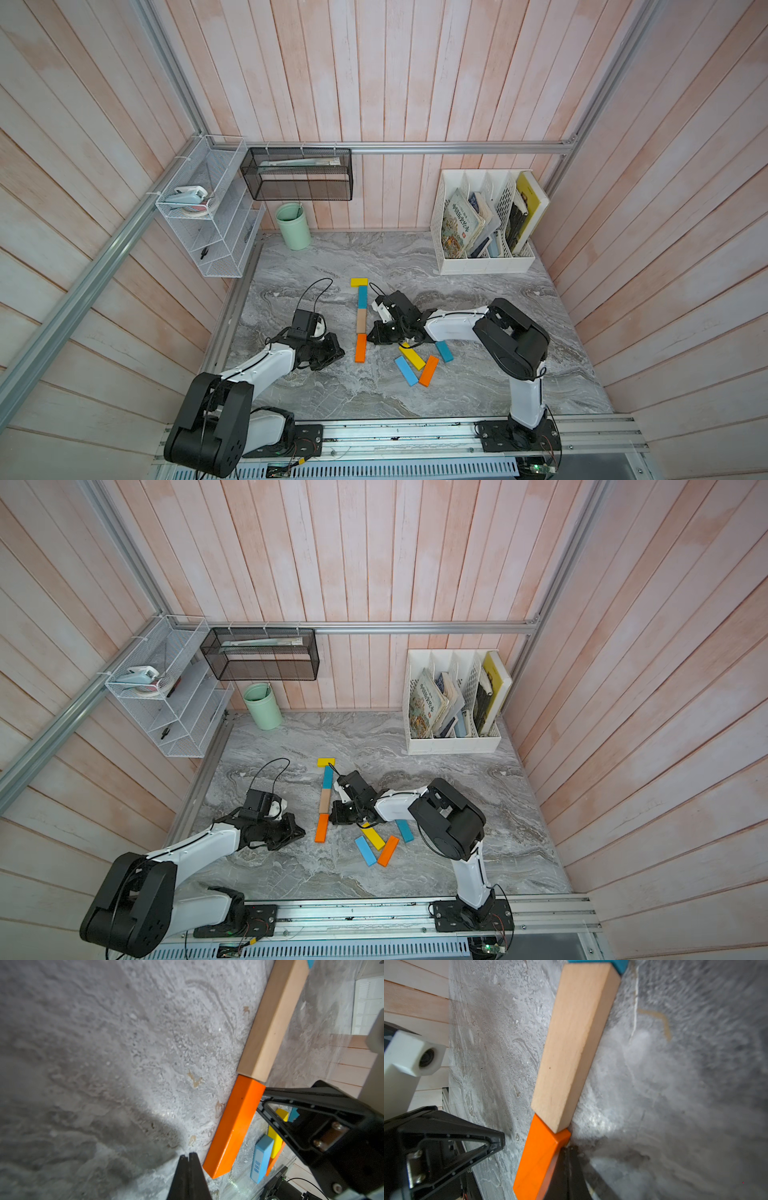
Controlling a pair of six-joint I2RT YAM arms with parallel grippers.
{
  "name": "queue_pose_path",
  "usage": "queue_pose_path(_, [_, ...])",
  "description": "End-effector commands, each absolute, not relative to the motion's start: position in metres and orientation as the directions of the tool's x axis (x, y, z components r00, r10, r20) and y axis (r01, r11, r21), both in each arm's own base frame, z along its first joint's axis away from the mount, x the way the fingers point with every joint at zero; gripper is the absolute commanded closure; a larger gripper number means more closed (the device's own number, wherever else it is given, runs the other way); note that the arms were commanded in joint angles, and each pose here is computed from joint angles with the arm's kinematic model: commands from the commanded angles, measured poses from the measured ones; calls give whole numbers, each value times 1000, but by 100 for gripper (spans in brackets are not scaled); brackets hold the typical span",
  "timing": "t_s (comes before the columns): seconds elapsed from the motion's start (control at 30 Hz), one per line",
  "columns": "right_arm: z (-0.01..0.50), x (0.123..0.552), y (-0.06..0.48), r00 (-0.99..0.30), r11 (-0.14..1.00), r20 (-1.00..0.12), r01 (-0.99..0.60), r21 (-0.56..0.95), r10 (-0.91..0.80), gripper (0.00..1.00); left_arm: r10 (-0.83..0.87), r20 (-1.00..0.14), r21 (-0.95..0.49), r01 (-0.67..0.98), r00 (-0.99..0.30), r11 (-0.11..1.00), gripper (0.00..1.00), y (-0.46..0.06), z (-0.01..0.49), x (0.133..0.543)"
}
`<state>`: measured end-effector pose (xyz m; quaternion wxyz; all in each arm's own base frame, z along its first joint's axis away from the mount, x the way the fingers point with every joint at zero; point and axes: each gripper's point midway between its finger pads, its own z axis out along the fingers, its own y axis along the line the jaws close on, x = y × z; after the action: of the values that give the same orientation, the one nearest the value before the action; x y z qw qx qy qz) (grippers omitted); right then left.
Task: Assemble a giraffe with building blocks
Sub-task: Assemble the building block at the center of the board.
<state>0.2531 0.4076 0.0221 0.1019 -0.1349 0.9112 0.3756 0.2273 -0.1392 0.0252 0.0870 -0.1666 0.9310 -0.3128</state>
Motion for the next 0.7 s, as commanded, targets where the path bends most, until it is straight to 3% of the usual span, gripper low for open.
queue_pose_path(0.0, [13,256,407,-948,692,-270,-309,652,-169,100,-353,-77,-624,-231,-933,747,100,-141,27,232])
queue_pose_path(0.67, [13,261,393,-950,724,-281,-289,626,-136,100,-353,-78,-627,-229,-932,745,100,-142,30,233])
